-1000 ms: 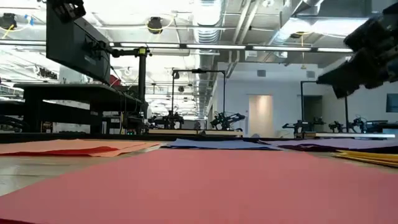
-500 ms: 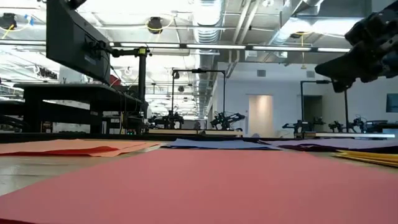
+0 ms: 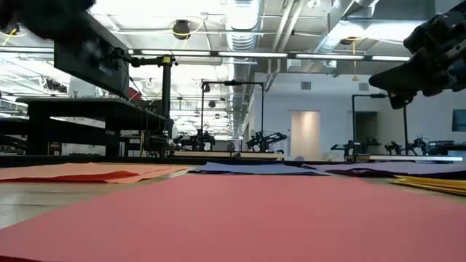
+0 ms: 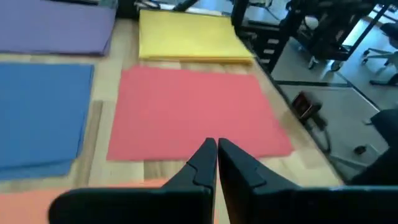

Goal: Organize paper
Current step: Return to Home Position

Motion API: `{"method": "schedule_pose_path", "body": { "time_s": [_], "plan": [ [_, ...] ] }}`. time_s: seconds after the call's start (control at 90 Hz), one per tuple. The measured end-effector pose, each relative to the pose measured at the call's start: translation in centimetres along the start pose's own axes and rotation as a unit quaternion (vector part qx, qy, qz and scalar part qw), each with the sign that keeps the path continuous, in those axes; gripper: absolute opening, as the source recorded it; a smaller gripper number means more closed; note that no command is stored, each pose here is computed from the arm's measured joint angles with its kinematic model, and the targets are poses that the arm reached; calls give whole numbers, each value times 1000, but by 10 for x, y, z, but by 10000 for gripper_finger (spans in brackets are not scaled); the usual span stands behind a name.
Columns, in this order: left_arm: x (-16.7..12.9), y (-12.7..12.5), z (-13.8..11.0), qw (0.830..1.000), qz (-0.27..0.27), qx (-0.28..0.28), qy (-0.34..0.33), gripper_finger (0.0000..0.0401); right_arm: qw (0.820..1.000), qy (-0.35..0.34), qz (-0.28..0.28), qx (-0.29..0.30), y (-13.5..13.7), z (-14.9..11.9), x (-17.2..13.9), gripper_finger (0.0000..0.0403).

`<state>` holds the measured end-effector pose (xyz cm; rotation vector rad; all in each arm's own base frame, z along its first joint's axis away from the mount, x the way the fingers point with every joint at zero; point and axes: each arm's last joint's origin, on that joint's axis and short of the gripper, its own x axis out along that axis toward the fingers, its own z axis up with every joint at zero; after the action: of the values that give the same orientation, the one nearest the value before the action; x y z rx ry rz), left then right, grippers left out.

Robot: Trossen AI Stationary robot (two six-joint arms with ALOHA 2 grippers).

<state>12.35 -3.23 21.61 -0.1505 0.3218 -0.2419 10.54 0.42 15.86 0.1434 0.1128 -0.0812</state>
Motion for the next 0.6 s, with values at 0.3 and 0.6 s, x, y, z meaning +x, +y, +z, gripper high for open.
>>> {"method": "schedule_pose_path", "body": {
  "time_s": [0.3, 0.6],
  "plan": [
    [-10, 12, -48, 996, 10, 48, -74, 0, 1000, -1, 0, 0, 0, 0, 0, 0],
    [-16, 23, -52, 983, 60, 83, -152, 0, 1000, -2, 0, 1, 0, 0, 0, 0]
  ]
}}
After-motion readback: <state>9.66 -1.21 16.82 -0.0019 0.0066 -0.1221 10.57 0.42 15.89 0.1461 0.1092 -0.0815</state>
